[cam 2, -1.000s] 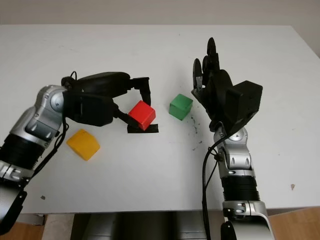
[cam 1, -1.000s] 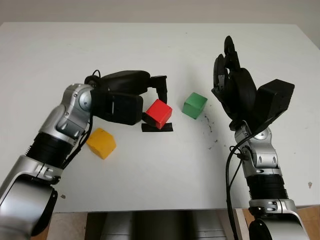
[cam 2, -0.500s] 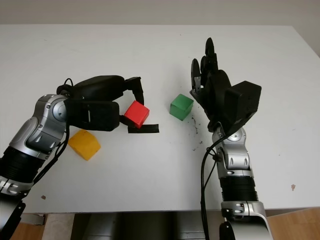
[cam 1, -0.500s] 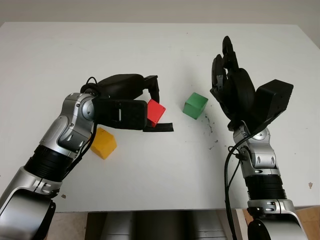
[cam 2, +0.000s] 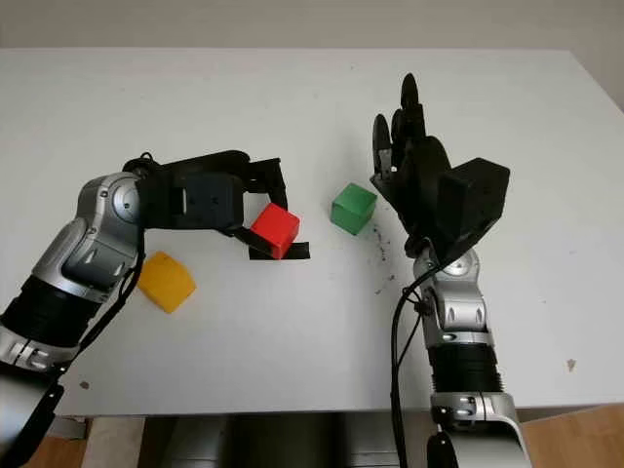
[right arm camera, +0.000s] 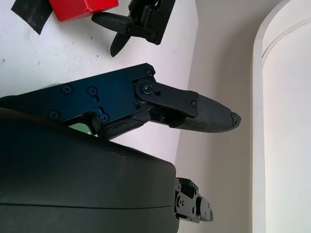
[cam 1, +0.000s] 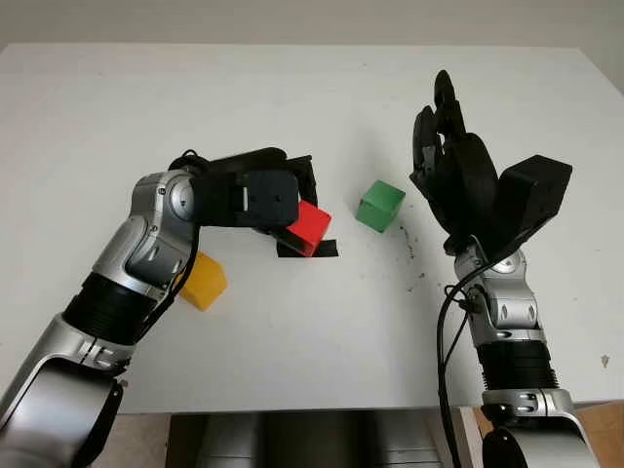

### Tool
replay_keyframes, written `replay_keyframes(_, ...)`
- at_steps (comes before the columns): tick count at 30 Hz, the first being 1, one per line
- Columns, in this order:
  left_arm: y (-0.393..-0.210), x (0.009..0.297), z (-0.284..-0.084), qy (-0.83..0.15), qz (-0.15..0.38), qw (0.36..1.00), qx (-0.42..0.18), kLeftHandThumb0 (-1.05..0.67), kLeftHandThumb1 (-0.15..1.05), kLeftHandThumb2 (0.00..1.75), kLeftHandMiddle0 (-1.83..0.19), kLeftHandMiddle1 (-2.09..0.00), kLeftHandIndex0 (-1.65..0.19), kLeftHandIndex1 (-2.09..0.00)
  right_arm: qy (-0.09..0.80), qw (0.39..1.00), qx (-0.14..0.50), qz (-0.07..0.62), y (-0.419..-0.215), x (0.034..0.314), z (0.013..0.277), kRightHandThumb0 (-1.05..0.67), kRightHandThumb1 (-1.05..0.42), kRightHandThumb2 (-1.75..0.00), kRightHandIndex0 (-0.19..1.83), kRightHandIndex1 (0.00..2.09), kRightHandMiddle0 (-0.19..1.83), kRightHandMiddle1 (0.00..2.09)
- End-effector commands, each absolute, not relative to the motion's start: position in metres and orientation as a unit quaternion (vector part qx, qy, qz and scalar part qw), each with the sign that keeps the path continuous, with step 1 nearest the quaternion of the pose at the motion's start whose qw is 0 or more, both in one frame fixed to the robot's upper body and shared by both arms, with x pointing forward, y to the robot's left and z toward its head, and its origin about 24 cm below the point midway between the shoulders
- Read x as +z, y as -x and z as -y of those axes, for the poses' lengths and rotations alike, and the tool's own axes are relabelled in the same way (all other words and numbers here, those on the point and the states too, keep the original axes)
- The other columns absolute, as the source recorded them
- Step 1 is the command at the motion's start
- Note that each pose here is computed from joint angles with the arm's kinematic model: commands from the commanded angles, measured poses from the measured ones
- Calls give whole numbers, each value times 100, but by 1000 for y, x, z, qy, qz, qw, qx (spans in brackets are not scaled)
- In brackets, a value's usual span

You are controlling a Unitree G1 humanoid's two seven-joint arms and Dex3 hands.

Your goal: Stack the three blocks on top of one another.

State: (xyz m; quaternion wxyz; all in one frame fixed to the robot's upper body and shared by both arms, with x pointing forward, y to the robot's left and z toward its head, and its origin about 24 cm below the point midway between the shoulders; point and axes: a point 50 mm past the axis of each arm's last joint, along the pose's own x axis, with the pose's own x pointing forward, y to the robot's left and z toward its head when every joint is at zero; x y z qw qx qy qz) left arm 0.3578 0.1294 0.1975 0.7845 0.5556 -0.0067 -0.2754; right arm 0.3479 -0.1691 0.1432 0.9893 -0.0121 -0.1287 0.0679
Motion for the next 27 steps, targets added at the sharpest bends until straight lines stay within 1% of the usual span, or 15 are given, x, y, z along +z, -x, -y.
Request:
replay_keyframes(1,-360,204,-126,-556,15,784,-276,-38,100,5,-31,-11,-30,-188,13,988,67,137,-346,145,169,-70,-105,-65,-19,0,-19,0)
replay_keyframes(5,-362,201,-125,-554,7,785,-276,-40,100,5,-32,-12,-32,-187,10,988,68,140,-344,145,169,-69,-105,-65,-19,0,-19,0)
replay_keyframes(13,-366,198,-125,-569,13,777,-270,-38,99,5,-28,-13,-32,-187,11,988,62,139,-343,144,170,-68,-105,-65,-19,0,-19,0)
replay_keyframes(20,-366,194,-126,-569,10,776,-272,-38,99,5,-29,-14,-36,-195,8,988,66,139,-344,144,169,-68,-105,-65,-19,0,-19,0)
replay_keyframes(23,-365,194,-126,-570,4,774,-275,-41,99,5,-25,-13,-29,-187,6,988,67,138,-344,144,169,-68,-105,-65,-19,0,-19,0)
replay_keyframes(24,-364,194,-126,-573,-1,771,-277,-44,98,5,-19,-10,-19,-159,7,988,68,138,-343,144,169,-68,-105,-65,-19,0,-19,0)
replay_keyframes(25,-364,195,-126,-578,-4,767,-279,-49,98,5,-13,-7,-11,-120,7,988,68,138,-343,144,169,-68,-105,-65,-19,0,-19,0)
replay_keyframes(27,-364,195,-126,-583,-9,761,-284,-54,97,5,-8,-6,-12,-78,10,988,66,137,-343,144,169,-69,-105,-65,-19,0,-19,0)
